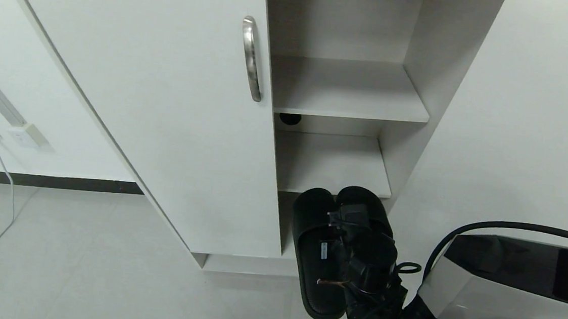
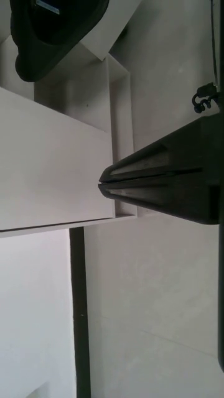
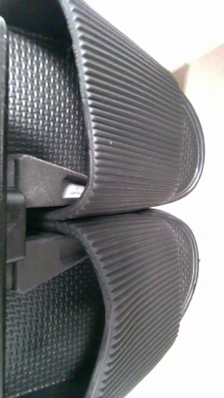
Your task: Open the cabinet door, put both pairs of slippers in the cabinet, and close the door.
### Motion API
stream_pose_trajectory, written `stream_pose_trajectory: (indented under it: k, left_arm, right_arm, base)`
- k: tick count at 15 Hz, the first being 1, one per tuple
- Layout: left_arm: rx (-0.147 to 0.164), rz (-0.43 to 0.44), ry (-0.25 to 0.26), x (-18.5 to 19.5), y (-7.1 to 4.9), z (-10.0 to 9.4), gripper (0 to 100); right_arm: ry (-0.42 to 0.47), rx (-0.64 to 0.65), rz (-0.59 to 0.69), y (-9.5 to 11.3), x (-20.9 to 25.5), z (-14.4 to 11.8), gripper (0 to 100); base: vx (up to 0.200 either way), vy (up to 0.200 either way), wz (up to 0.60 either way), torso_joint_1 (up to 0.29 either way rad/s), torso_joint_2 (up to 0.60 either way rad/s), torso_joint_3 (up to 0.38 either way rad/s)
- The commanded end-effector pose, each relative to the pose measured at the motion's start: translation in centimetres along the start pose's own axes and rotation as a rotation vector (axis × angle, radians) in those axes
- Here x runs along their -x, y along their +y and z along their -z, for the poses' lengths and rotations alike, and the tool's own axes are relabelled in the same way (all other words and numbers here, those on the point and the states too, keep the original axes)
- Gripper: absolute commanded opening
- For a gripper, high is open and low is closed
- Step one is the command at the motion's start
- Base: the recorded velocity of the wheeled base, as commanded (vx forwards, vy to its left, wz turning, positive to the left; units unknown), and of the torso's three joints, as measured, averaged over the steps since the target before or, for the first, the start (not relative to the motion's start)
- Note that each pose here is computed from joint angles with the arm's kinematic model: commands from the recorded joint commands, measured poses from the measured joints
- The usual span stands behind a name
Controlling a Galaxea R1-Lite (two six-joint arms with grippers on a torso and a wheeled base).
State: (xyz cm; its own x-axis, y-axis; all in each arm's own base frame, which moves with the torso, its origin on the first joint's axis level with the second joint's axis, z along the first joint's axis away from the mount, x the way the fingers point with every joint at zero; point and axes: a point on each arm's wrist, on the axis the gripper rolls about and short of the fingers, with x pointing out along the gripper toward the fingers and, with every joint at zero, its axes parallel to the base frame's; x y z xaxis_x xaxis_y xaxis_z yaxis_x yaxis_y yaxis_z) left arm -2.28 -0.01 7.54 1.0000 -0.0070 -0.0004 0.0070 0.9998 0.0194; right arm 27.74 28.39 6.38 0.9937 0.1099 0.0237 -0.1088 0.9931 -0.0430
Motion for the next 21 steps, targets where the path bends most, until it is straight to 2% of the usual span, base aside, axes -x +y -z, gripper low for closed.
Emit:
stream_pose_trajectory:
  k: [1, 5, 8, 11, 13, 15, 21]
  left_arm:
    - [-0.001, 0.001, 0.003, 0.0, 0.0, 0.0, 0]
    - [0.004, -0.005, 0.001, 0.0, 0.0, 0.0, 0]
    - [0.004, -0.002, 0.0, 0.0, 0.0, 0.0, 0]
    - [0.004, -0.002, 0.001, 0.0, 0.0, 0.0, 0]
    - [0.004, -0.004, 0.001, 0.0, 0.0, 0.0, 0]
    - [0.004, -0.004, 0.001, 0.0, 0.0, 0.0, 0]
    - [0.004, -0.002, 0.001, 0.0, 0.0, 0.0, 0]
  right_arm:
    - [0.0, 0.0, -0.002, 0.1, 0.0, 0.0, 0]
    - [0.001, -0.002, 0.011, -0.1, -0.6, 0.2, 0]
    - [-0.014, -0.018, 0.039, 0.1, -2.7, 0.8, 0]
    - [0.004, -0.044, 0.066, 0.3, -4.9, -0.3, 0]
    - [0.038, -0.09, 0.07, 1.0, -7.2, -2.0, 0]
    - [0.031, -0.108, 0.074, 1.3, -9.1, -2.9, 0]
    - [0.02, -0.109, 0.123, 0.8, -13.1, -3.5, 0]
  base:
    - [0.2, 0.0, 0.0, 0.017, 0.01, -0.007]
    - [0.2, 0.0, 0.0, 0.005, 0.0, 0.002]
    - [0.0, 0.0, 0.0, 0.0, 0.0, 0.0]
    - [0.0, 0.0, 0.0, 0.0, 0.0, 0.0]
    - [0.0, 0.0, 0.0, 0.0, 0.0, 0.0]
    - [0.0, 0.0, 0.0, 0.0, 0.0, 0.0]
    - [0.0, 0.0, 0.0, 0.0, 0.0, 0.0]
